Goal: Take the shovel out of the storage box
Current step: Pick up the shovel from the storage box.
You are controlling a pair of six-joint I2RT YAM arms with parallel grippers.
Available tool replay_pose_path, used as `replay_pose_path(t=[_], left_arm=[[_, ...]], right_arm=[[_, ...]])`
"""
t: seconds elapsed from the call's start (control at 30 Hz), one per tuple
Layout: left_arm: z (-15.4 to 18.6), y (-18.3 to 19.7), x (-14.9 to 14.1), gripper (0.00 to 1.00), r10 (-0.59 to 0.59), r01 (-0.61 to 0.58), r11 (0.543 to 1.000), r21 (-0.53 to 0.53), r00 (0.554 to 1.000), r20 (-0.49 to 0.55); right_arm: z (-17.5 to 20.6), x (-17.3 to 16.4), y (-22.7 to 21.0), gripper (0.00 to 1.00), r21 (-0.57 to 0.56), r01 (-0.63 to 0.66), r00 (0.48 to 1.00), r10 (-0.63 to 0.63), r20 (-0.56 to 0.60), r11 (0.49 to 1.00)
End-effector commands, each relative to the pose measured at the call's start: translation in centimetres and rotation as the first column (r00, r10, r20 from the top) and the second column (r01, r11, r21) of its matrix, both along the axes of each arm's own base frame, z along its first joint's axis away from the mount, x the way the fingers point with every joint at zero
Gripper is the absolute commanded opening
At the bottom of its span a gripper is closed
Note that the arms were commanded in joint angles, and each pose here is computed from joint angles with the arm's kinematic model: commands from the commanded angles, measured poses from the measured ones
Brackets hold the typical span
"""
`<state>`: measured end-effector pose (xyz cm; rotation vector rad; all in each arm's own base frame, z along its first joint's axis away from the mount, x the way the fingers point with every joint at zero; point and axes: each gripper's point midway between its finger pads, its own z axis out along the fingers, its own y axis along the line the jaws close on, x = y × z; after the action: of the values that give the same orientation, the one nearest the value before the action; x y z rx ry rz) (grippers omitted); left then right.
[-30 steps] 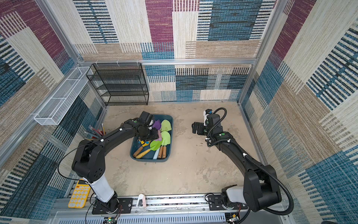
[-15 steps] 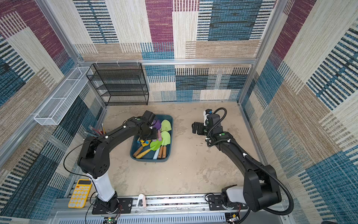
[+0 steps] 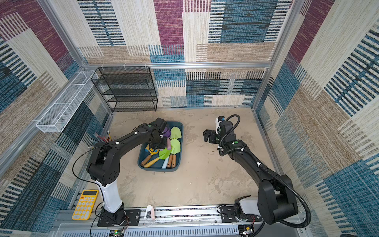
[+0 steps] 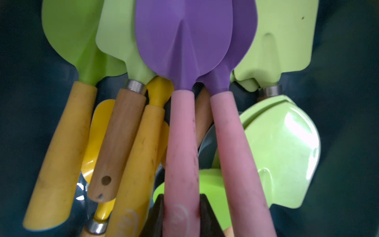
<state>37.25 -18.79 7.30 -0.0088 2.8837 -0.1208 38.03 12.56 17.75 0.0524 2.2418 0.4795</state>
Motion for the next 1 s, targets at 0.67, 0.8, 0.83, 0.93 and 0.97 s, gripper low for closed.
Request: replay_pose_path(t=[0.67, 0.8, 0.83, 0.93, 0.97], left_arm=[[4.7, -1.7, -0.6, 0.0, -0.014, 0.025, 0.979, -0.205, 0.998, 0.054], [5.9, -2.9, -0.8, 0.0, 0.002, 0.021, 0.924, -0.382, 0.998, 0.061], [6.3, -3.4, -0.8, 0.0, 0.006, 0.018, 0.896, -0.443, 0.999, 0.053], [7.3, -4.7, -0.9, 0.0, 0.011, 0.005, 0.793, -0.609, 1.0, 0.022], [7.6, -5.1, -0.9, 0.0, 0.013, 0.002, 0.764, -0.645, 1.0, 0.019]], right_arm=[[3.2, -1.3, 4.2, 0.98, 0.239, -0.171, 0.985, 0.158, 0.072, 0.956], [4.6, -2.4, 6.8, 0.98, 0.393, -0.288, 0.958, 0.265, 0.111, 0.873], [4.8, -2.6, 7.2, 0.98, 0.42, -0.306, 0.952, 0.283, 0.118, 0.854], [5.8, -3.0, 8.3, 0.99, 0.482, -0.357, 0.933, 0.325, 0.152, 0.8], [6.0, -3.2, 8.6, 0.99, 0.502, -0.374, 0.926, 0.341, 0.161, 0.78]])
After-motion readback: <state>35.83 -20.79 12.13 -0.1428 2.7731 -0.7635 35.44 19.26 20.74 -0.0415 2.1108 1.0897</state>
